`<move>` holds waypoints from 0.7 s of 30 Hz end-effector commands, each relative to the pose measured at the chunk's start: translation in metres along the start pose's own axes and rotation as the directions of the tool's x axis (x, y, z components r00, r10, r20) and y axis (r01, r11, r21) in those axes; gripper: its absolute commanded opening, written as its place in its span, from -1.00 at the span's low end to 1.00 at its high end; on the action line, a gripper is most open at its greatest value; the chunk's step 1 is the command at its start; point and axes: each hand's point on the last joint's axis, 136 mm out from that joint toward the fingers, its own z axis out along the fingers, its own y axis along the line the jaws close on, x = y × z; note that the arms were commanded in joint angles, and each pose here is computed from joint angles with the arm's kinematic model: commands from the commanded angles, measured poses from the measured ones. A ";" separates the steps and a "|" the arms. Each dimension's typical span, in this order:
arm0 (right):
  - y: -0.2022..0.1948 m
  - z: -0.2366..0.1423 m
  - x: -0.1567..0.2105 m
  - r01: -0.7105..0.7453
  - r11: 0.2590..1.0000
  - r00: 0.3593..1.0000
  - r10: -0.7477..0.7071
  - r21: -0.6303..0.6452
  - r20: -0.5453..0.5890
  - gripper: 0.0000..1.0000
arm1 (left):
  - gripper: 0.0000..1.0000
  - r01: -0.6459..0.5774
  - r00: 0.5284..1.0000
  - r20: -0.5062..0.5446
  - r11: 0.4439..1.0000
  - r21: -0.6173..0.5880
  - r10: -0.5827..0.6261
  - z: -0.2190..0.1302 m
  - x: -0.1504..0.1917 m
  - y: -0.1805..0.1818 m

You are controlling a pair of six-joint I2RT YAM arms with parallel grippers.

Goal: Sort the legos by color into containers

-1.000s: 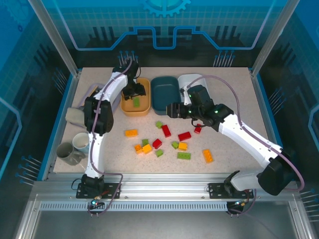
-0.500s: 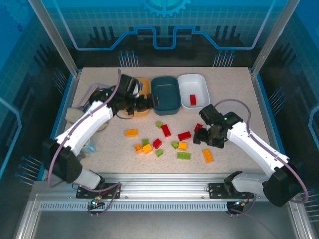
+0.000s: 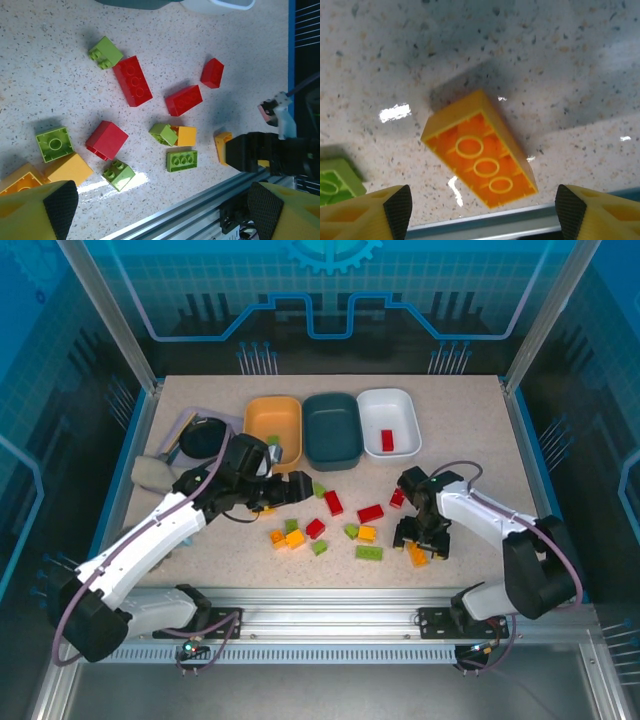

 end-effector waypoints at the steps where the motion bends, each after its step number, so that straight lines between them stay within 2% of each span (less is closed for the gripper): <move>1: 0.008 0.012 -0.006 0.018 0.999 0.999 -0.019 -0.038 -0.027 0.51 | 0.84 0.008 1.000 0.006 0.999 0.035 -0.008 -0.006 0.004 -0.004; 5: 0.011 0.018 -0.010 0.031 0.999 0.999 -0.032 -0.030 -0.039 0.38 | 0.84 0.020 0.999 0.045 0.999 0.027 -0.022 -0.015 0.002 -0.002; 12: 0.011 0.030 -0.010 0.007 0.999 0.999 -0.009 -0.034 -0.043 -0.04 | 0.84 0.048 0.994 0.100 0.999 0.018 -0.050 -0.025 -0.002 0.001; 18: 0.015 0.021 -0.019 0.026 0.999 1.000 -0.026 -0.039 0.017 -0.27 | 0.83 0.057 0.993 0.101 0.998 0.006 -0.057 -0.024 -0.001 0.005; 21: 0.021 0.002 -0.026 0.067 0.997 0.994 -0.063 -0.034 0.094 -0.34 | 0.83 0.064 0.991 0.114 0.998 -0.001 -0.063 -0.026 -0.002 0.007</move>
